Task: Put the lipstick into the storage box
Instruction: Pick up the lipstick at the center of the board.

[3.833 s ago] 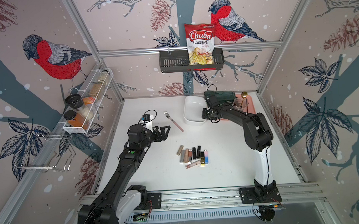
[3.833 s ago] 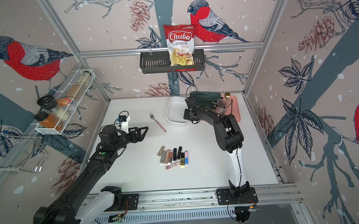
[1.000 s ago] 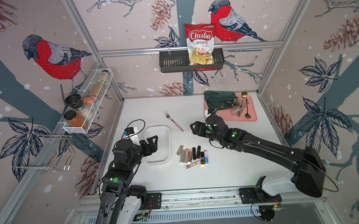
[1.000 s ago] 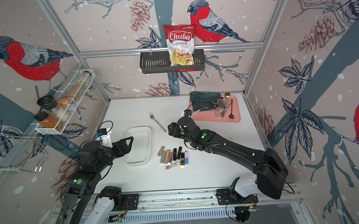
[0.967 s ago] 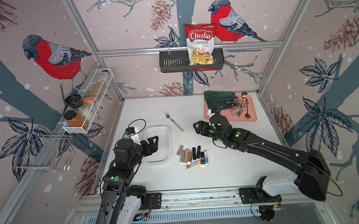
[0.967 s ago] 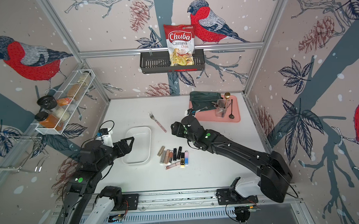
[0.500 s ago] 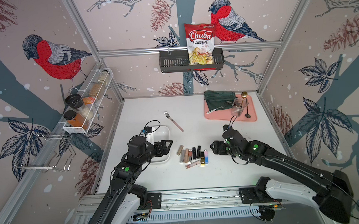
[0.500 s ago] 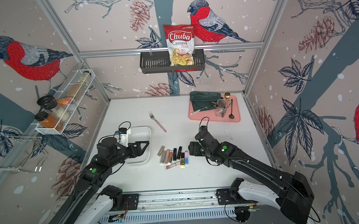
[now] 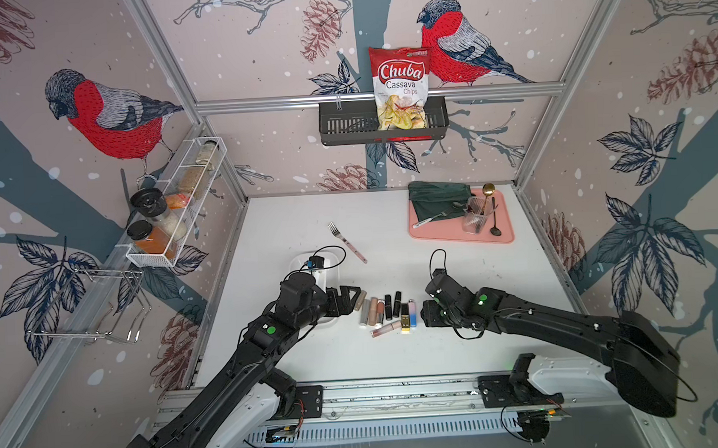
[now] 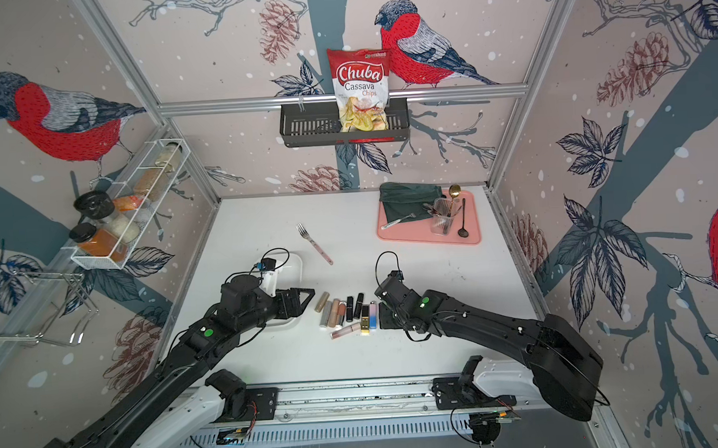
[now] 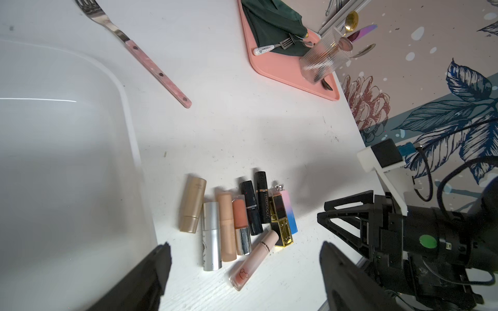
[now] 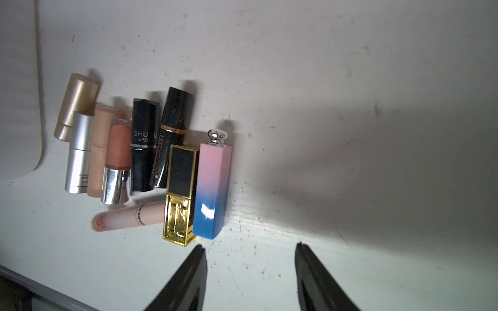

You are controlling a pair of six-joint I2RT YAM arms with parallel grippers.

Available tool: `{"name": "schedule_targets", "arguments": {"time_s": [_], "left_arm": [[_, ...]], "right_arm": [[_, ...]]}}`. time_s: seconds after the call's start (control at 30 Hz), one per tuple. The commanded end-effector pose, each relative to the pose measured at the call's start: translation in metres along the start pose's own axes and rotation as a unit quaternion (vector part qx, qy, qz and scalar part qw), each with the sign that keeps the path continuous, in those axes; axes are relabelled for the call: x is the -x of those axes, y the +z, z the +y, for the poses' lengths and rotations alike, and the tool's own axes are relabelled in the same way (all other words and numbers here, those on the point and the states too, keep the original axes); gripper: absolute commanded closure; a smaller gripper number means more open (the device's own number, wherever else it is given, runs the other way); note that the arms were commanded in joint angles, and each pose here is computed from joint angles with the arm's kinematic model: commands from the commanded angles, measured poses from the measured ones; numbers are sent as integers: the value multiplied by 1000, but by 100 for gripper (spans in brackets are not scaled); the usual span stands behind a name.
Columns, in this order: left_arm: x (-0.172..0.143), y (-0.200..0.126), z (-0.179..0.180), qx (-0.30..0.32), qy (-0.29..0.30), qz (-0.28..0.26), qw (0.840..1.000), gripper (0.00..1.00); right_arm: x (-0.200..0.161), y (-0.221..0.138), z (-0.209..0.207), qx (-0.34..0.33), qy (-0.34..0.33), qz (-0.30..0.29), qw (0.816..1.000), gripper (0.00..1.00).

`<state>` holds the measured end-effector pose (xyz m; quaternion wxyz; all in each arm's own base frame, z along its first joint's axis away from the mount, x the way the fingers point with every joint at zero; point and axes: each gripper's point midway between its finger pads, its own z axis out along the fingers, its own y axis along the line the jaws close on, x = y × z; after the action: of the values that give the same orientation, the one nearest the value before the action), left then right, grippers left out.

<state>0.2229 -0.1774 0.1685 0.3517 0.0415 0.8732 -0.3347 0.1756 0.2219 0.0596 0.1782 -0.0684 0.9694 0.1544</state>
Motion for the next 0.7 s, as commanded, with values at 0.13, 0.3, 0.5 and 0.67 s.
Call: {"name": "schedule_targets", "arguments": {"time_s": [0.13, 0.3, 0.5, 0.67], "left_arm": [[11, -6, -3, -1, 30, -27, 999, 7], [10, -7, -2, 1, 33, -29, 999, 7], [7, -5, -4, -7, 37, -23, 999, 6], [-7, 6, -21, -66, 47, 17, 997, 6]], "right_arm": [[4, 17, 15, 23, 5, 4, 1000, 45], [4, 24, 20, 28, 3, 10, 1000, 45], [2, 33, 22, 28, 1, 19, 999, 45], [3, 36, 24, 28, -2, 20, 999, 44]]}}
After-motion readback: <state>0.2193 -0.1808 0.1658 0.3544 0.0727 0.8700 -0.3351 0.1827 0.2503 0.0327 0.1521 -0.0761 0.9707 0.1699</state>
